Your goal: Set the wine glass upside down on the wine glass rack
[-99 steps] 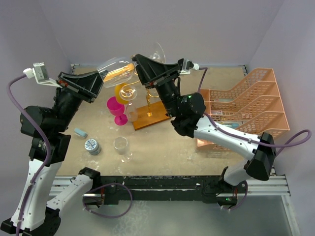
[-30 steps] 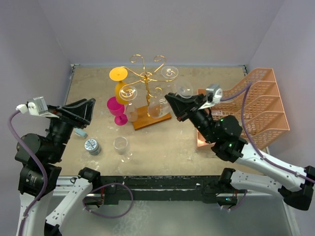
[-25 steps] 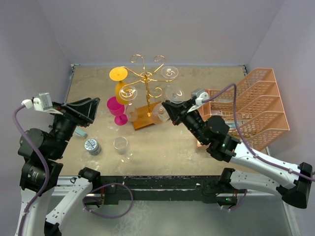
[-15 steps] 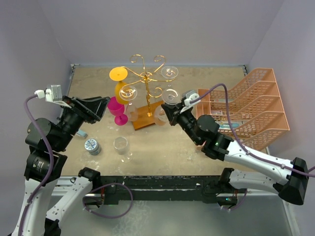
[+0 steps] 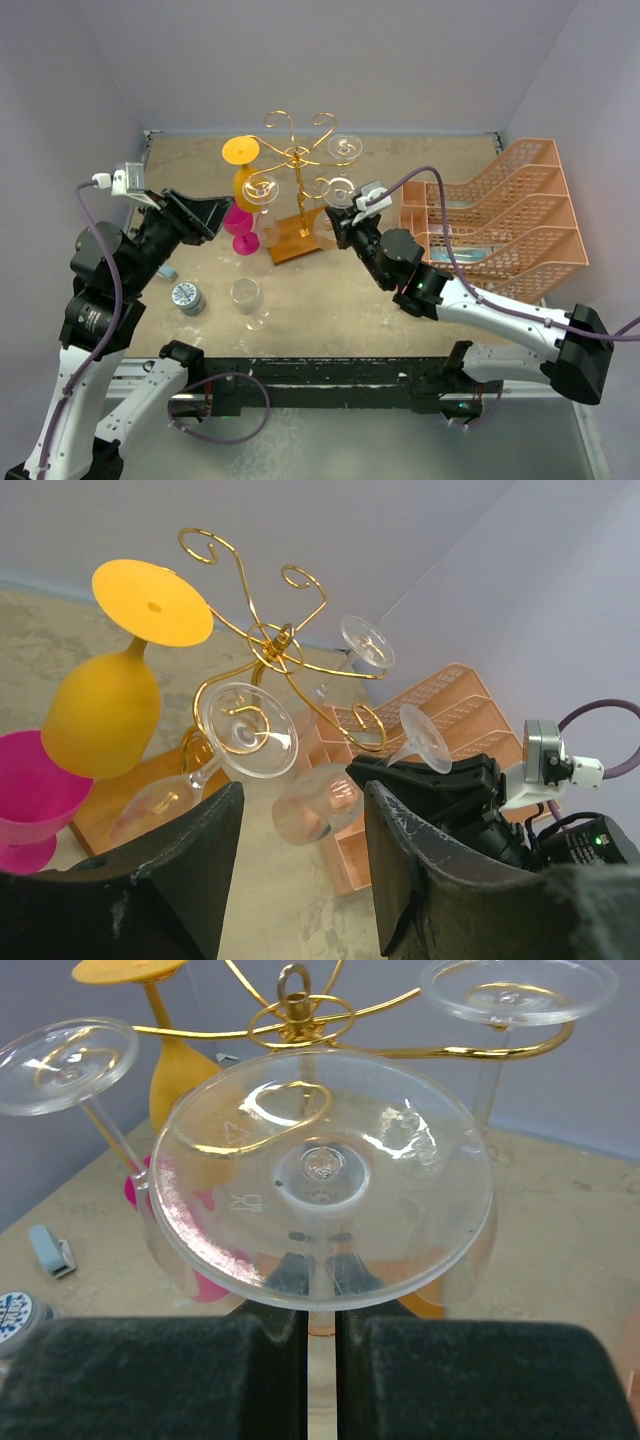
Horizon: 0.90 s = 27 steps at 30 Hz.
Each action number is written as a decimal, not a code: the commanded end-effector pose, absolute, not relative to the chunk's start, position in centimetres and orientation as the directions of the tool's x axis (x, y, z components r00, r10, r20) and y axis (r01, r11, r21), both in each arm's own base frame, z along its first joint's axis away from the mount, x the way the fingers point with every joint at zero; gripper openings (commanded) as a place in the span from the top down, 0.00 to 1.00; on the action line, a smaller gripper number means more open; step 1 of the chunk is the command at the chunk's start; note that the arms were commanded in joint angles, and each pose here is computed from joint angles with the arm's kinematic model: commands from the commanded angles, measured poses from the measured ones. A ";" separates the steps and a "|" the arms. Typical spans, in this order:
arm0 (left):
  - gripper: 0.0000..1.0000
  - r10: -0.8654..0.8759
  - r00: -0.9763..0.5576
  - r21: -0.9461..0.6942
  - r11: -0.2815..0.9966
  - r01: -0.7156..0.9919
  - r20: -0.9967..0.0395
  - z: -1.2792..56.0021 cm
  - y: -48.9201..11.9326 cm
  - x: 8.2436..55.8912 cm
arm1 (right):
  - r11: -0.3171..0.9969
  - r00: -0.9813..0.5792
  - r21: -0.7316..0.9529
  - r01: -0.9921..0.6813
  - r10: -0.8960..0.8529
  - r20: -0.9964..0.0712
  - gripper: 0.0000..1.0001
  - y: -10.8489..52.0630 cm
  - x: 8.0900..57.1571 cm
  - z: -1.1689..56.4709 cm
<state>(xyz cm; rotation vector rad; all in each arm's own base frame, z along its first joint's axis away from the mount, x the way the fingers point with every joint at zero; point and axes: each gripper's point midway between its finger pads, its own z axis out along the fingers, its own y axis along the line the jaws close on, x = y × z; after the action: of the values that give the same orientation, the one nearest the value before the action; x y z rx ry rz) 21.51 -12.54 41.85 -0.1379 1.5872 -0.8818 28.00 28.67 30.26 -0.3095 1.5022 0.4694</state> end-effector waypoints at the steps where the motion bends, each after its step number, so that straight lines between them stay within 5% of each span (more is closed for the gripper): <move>1: 0.51 -0.560 -0.209 -0.592 0.695 0.408 -0.802 43.2 -12.3 20.9 | 0.878 0.124 0.137 -0.458 0.216 -0.968 1.00 27.7 29.2 34.9; 27: 0.51 -0.554 -0.191 -0.583 0.726 0.364 -0.810 42.6 -11.1 20.1 | 0.841 0.175 0.092 -0.534 0.216 -0.961 1.00 30.1 31.0 36.2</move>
<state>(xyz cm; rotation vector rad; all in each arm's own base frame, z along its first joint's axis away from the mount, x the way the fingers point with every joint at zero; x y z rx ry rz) 20.63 -11.58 41.07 -0.1652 1.6071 -0.8428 31.13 28.91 30.53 -0.3165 1.4463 0.4475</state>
